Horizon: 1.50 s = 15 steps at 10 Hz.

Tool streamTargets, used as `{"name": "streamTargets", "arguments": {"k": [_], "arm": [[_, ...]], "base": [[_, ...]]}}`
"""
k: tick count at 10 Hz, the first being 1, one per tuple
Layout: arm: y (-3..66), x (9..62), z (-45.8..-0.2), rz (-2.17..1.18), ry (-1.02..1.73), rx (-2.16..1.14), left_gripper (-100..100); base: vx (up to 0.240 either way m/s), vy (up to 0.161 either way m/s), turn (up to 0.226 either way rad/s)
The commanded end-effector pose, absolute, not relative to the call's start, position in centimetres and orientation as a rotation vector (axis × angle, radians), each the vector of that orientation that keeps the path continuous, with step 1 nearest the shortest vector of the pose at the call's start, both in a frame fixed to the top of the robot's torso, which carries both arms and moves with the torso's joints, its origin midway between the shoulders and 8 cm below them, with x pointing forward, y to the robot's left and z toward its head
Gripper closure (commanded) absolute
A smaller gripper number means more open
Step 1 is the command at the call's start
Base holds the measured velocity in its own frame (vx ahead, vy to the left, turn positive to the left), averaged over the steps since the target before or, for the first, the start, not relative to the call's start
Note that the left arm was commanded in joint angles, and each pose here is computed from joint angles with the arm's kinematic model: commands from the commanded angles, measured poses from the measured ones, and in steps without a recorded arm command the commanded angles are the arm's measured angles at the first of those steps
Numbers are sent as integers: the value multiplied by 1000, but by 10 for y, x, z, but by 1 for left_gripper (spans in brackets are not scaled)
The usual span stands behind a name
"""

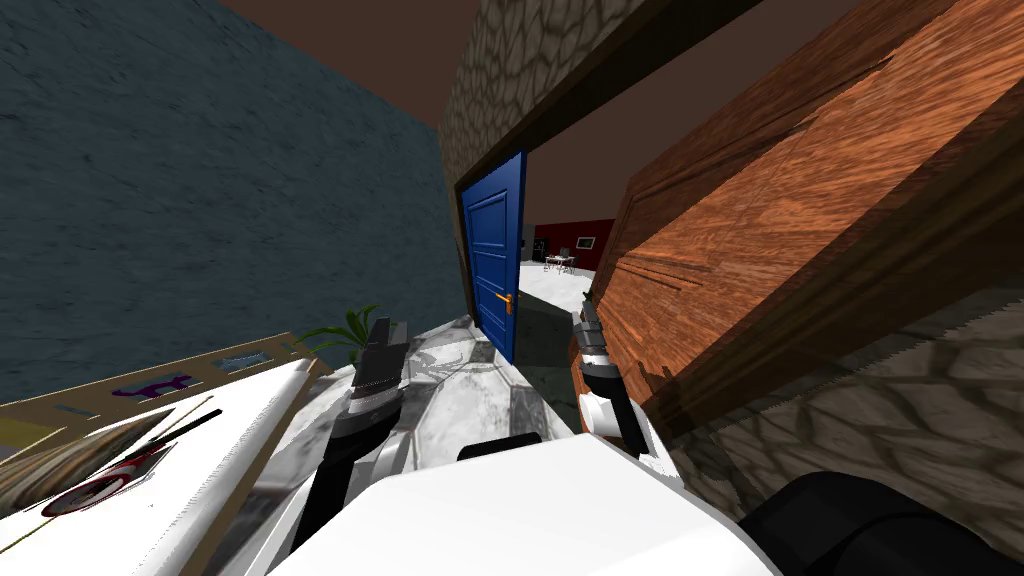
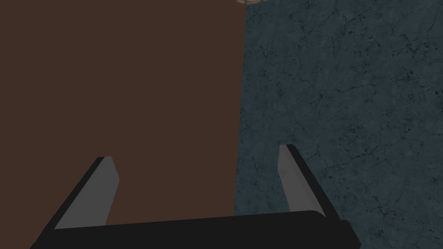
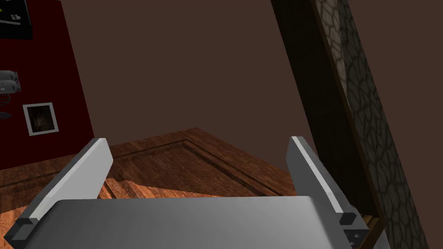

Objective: Push the door open

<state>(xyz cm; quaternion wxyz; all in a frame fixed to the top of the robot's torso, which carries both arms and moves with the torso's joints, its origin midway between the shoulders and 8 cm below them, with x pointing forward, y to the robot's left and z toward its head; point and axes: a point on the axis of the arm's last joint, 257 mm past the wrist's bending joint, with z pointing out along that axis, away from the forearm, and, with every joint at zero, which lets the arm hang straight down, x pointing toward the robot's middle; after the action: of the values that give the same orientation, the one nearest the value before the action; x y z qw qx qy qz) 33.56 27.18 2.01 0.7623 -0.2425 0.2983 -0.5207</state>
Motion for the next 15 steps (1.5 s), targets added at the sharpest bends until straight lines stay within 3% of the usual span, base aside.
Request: {"name": "streamTargets", "arguments": {"k": [1, 15], "arm": [[267, 345, 11, -1157, 671, -544, -100], [200, 425, -85, -1366, 898, -708, -100]], "base": [[13, -57, -112], [111, 79, -105]]}}
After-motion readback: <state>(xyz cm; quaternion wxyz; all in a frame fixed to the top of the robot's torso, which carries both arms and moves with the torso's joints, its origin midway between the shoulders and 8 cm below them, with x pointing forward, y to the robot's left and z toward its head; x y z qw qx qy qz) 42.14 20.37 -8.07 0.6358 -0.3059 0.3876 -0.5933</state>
